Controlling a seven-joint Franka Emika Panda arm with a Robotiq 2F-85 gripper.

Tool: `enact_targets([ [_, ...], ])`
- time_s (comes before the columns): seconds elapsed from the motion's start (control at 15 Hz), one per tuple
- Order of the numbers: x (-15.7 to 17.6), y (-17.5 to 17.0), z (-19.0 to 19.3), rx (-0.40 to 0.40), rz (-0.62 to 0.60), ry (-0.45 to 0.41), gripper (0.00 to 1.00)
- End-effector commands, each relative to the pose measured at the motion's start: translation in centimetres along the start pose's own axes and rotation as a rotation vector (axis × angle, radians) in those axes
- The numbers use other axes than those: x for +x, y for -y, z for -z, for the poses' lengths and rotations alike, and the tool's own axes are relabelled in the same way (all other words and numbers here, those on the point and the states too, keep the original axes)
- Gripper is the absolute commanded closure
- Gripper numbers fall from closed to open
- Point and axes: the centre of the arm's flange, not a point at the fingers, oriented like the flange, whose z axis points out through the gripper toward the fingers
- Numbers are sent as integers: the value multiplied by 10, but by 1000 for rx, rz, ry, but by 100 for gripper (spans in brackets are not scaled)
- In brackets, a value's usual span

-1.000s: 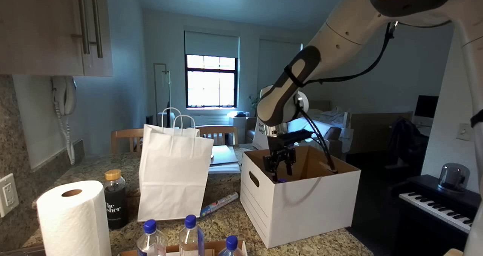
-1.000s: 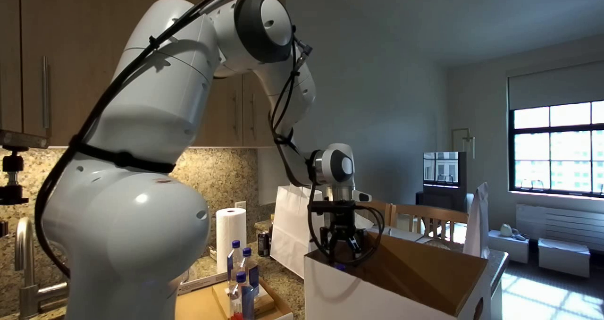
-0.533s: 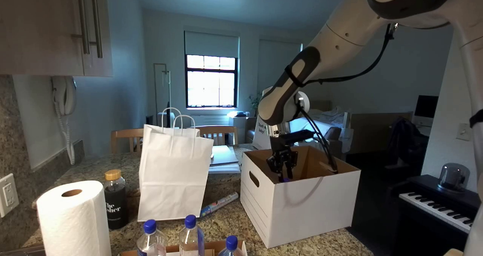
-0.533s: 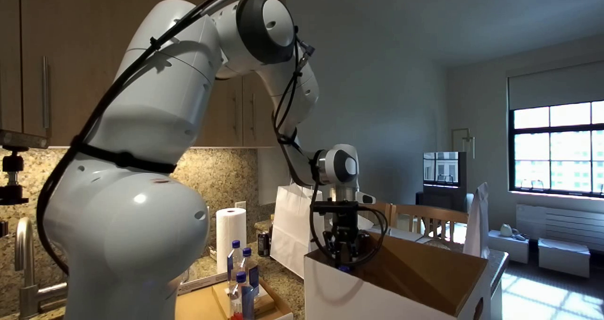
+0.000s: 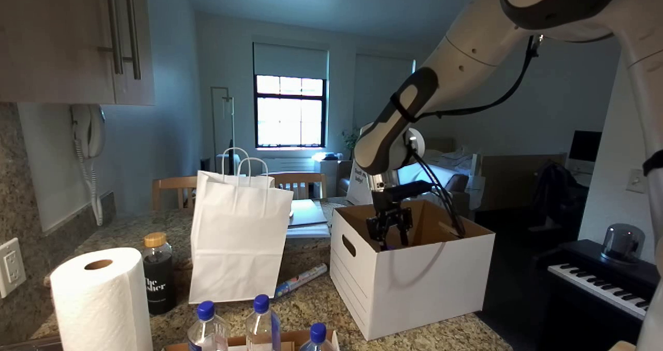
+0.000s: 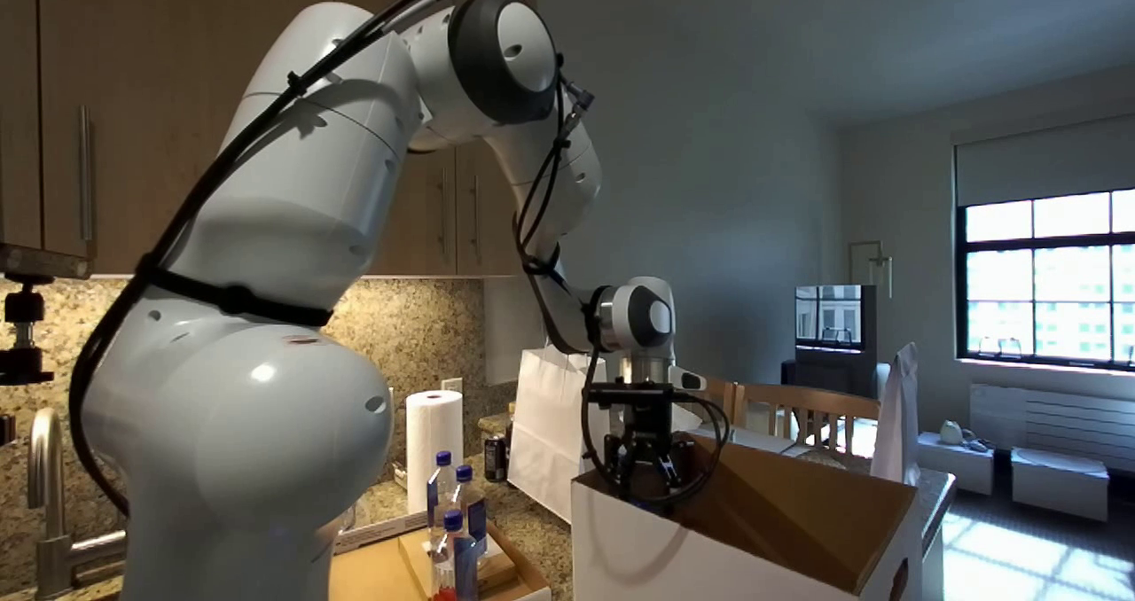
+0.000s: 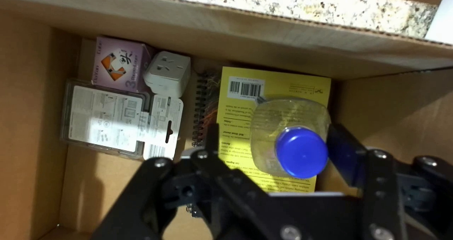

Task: Pick the bottle in the box and put it on the table

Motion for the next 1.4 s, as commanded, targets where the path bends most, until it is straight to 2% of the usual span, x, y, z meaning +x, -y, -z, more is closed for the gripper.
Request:
enact_targets([
  [0.0, 0, -4, -1, 53, -19, 14, 47],
  [0.4, 3, -1, -8, 55, -34, 33, 87],
  [1.0, -13, -2, 11, 57, -48, 27, 86],
  [1.33, -25, -7, 30, 62, -76, 123, 86],
])
